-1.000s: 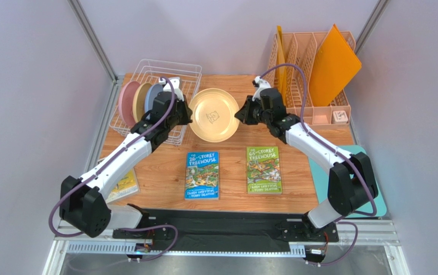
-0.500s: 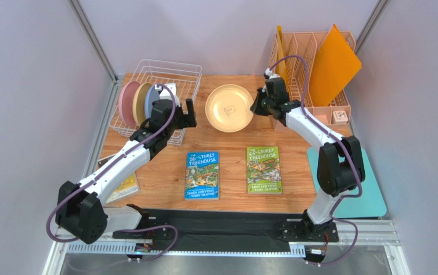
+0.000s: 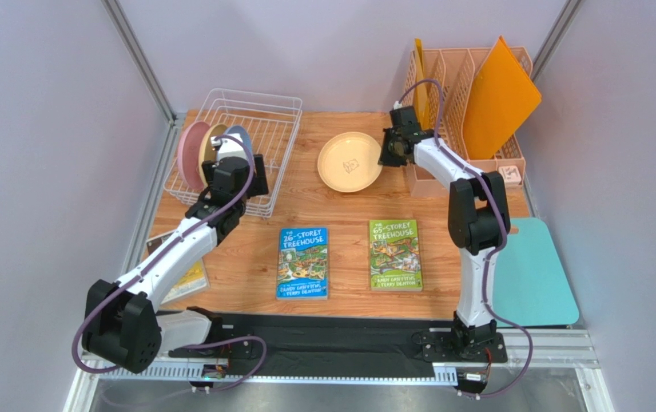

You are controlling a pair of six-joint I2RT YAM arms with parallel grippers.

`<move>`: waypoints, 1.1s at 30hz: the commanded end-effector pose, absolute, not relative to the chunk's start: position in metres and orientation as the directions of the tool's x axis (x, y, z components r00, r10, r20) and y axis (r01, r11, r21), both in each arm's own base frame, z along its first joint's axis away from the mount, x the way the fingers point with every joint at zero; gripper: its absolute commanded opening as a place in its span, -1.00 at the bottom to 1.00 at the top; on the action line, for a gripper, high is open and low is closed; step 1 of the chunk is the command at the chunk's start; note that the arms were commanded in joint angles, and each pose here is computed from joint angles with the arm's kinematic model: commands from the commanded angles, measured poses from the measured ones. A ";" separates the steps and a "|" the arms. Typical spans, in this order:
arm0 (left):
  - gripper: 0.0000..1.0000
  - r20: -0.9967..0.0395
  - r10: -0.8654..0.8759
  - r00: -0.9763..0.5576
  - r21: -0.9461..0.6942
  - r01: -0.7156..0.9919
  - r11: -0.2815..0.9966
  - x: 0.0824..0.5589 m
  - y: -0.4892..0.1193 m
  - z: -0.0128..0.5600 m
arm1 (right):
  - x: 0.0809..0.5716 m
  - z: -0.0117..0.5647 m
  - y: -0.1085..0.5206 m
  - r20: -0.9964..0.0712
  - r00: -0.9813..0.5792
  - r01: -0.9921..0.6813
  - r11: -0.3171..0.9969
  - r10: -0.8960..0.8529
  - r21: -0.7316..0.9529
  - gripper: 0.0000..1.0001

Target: Unload the plates from the dish rack

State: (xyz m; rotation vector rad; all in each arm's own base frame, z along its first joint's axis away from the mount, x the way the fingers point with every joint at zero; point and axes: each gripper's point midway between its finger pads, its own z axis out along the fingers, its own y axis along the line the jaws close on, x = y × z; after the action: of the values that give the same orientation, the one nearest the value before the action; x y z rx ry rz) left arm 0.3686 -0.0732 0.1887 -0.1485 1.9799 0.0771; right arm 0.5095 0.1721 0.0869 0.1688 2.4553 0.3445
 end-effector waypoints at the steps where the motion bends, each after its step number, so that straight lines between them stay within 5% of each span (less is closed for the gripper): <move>1: 0.99 -0.921 -0.105 -0.376 -0.048 -0.157 0.986 0.373 -0.065 0.186 | 0.516 0.094 0.178 -0.568 -0.792 0.036 0.946 0.223 0.321 -0.52; 4: 0.99 -0.917 -0.115 -0.382 -0.051 -0.173 0.984 0.372 -0.062 0.180 | 0.511 0.085 0.176 -0.552 -0.803 0.053 0.949 0.226 0.311 0.25; 5: 0.99 -0.917 -0.118 -0.380 -0.051 -0.181 0.982 0.372 -0.060 0.178 | 0.510 0.086 0.175 -0.553 -0.802 0.052 0.949 0.225 0.311 0.30; 14: 0.96 -0.961 -0.036 -0.273 0.047 -0.290 0.956 0.395 -0.031 0.209 | 0.471 0.130 0.174 -0.646 -0.752 -0.006 0.980 0.127 0.201 0.39; 26: 0.44 -0.957 0.034 -0.289 0.145 -0.373 0.917 0.433 -0.013 0.198 | 0.418 0.151 0.193 -0.680 -0.732 -0.077 0.988 0.037 0.136 0.39; 33: 0.41 -0.954 0.063 -0.293 0.192 -0.437 0.879 0.435 0.002 0.187 | 0.407 0.161 0.193 -0.693 -0.720 -0.098 0.984 0.035 0.151 0.40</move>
State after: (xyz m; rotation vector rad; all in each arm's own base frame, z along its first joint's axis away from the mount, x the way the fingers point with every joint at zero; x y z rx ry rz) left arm 0.4273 -0.0084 0.1676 -0.2373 1.8986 0.4515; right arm 0.4055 0.1945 0.1290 -0.0393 2.4533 0.2063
